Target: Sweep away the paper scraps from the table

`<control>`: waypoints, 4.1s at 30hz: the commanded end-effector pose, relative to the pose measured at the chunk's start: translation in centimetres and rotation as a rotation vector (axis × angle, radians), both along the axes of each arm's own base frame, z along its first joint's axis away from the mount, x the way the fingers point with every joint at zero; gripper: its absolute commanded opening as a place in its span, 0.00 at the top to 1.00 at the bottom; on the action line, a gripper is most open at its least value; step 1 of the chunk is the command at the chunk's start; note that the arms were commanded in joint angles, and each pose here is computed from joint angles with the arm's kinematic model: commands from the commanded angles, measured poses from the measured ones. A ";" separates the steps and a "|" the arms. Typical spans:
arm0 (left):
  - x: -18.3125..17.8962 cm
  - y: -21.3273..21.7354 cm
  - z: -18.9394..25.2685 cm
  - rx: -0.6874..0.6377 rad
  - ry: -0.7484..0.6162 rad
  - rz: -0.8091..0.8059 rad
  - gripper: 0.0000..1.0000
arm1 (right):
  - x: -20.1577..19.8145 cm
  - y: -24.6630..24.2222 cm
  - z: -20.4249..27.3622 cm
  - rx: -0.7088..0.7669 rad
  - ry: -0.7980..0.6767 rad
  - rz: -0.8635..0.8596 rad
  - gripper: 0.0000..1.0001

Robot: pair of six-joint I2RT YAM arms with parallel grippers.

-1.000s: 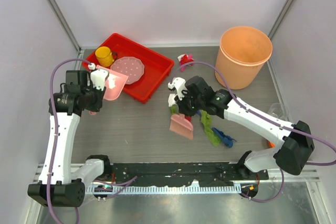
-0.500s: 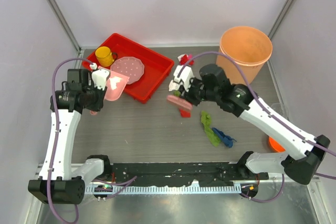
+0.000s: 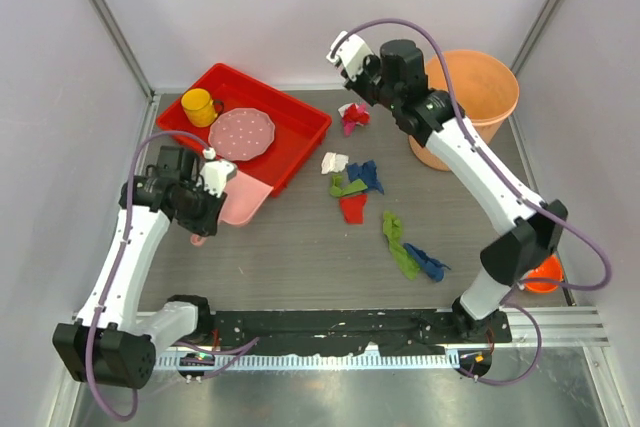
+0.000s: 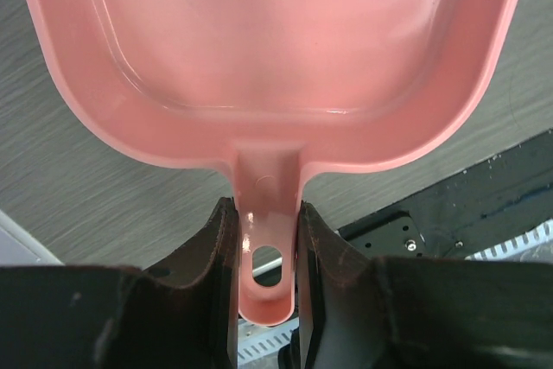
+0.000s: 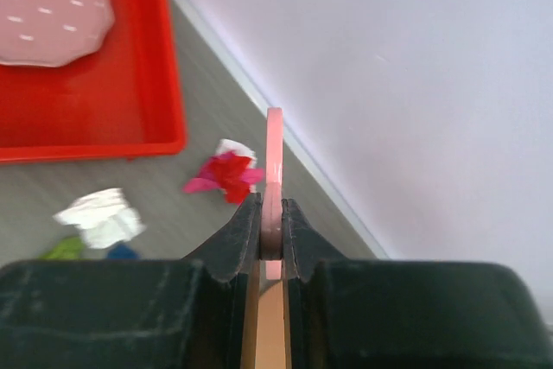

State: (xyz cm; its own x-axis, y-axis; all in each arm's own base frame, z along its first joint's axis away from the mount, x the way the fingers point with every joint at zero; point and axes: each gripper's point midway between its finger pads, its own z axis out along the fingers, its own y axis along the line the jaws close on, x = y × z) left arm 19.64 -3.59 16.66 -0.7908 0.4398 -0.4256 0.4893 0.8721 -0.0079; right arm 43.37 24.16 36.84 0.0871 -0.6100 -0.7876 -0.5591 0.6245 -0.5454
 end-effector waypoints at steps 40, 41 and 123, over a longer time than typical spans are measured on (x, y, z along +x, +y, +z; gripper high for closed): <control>-1.2 -5.7 -5.7 0.083 0.106 -0.407 1.00 | -14.6 0.3 -13.1 -0.069 0.321 0.298 0.99; -1.2 -5.9 -5.7 0.082 0.104 -0.415 1.00 | -14.7 -0.4 -11.4 -0.023 0.304 0.249 0.99; 5.6 -11.3 -10.9 0.261 0.089 -0.651 1.00 | -6.8 1.4 -17.1 0.536 0.491 -0.429 0.99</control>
State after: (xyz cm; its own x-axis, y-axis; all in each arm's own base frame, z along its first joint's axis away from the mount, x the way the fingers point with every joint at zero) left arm 23.17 -13.30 4.64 -0.4031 0.9057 -0.1315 0.9088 0.4131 0.0593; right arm 35.91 23.41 18.46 -0.5336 -0.1265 -0.8362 -0.2967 0.9539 0.0450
